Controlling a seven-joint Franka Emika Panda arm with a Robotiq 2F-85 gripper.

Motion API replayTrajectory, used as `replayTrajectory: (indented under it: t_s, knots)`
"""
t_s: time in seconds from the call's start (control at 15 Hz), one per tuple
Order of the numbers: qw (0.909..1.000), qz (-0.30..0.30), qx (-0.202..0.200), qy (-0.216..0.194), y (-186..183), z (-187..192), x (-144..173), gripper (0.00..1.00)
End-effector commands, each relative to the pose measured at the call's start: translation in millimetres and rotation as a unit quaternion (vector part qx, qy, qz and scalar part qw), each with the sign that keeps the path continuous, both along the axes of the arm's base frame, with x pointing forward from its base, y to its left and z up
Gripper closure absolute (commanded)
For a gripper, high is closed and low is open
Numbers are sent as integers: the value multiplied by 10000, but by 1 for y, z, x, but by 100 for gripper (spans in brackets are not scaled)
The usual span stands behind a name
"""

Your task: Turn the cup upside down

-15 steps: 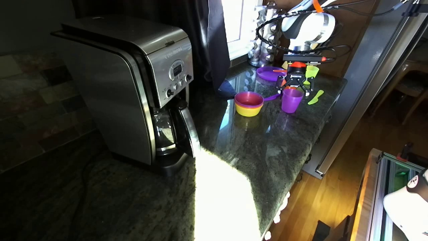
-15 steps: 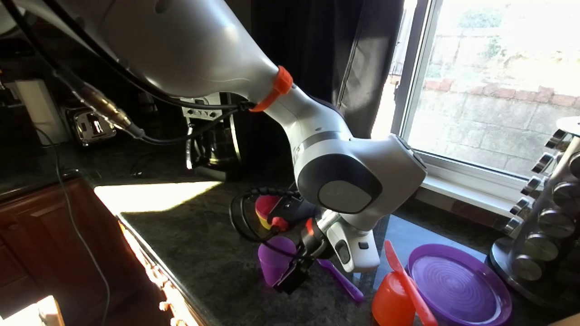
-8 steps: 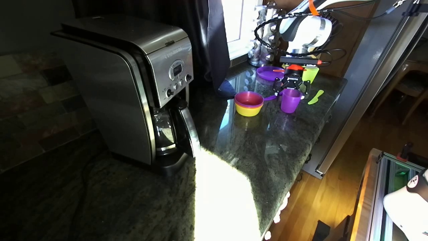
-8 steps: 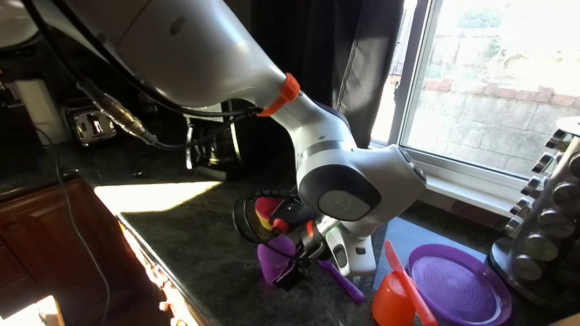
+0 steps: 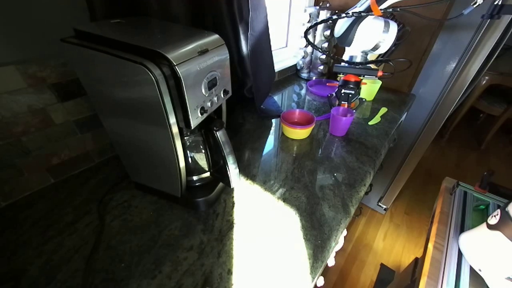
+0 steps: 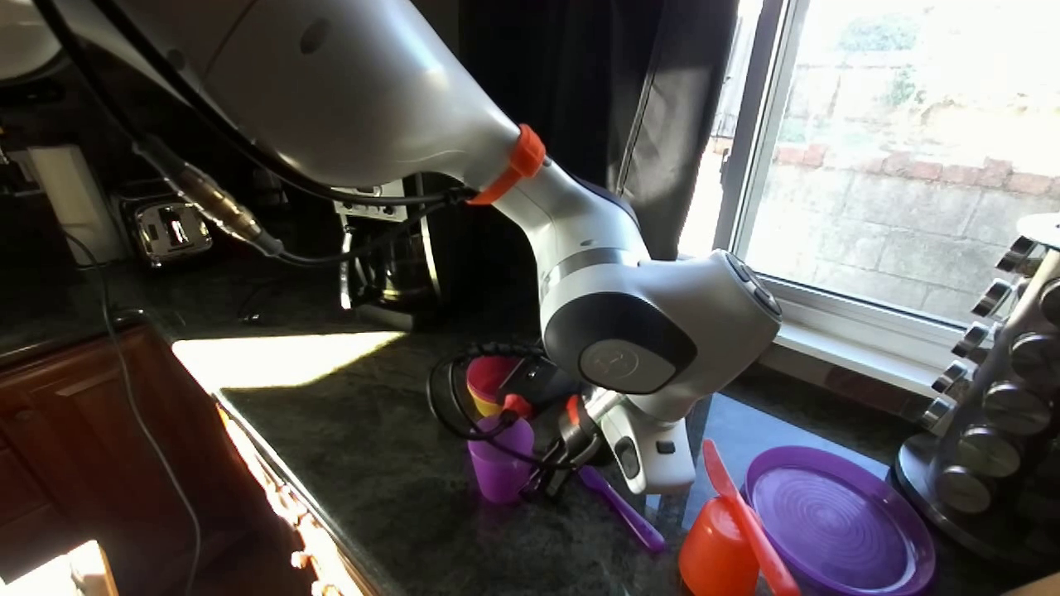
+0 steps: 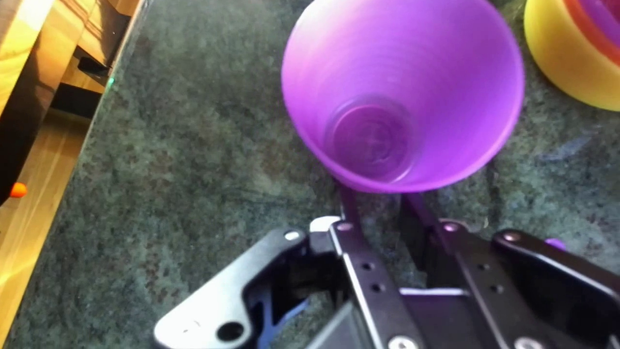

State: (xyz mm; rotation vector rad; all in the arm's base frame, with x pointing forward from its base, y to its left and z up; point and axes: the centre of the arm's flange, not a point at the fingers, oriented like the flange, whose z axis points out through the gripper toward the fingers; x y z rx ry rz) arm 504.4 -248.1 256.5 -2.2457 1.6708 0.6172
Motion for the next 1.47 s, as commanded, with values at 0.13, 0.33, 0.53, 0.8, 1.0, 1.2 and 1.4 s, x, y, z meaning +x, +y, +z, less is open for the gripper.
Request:
replayTrajectory:
  t_s: [0.13, 0.33, 0.53, 0.8, 1.0, 1.2, 1.4]
  knots:
    - [9998, -127, -21, -150, 3, 3, -4, 54]
    - [9999, -104, 37, -75, 4, -1, -2, 33]
    - [9999, -130, 68, 25, 6, -7, 1, 11]
    - [9990, -21, 395, 212, 12, -14, 2, 0]
    - [9968, 62, 698, 390, 19, -16, -1, 0]
    - [9948, 128, 866, 527, 23, -22, -2, 26]
    - [9938, 143, 939, 582, 23, -26, -2, 37]
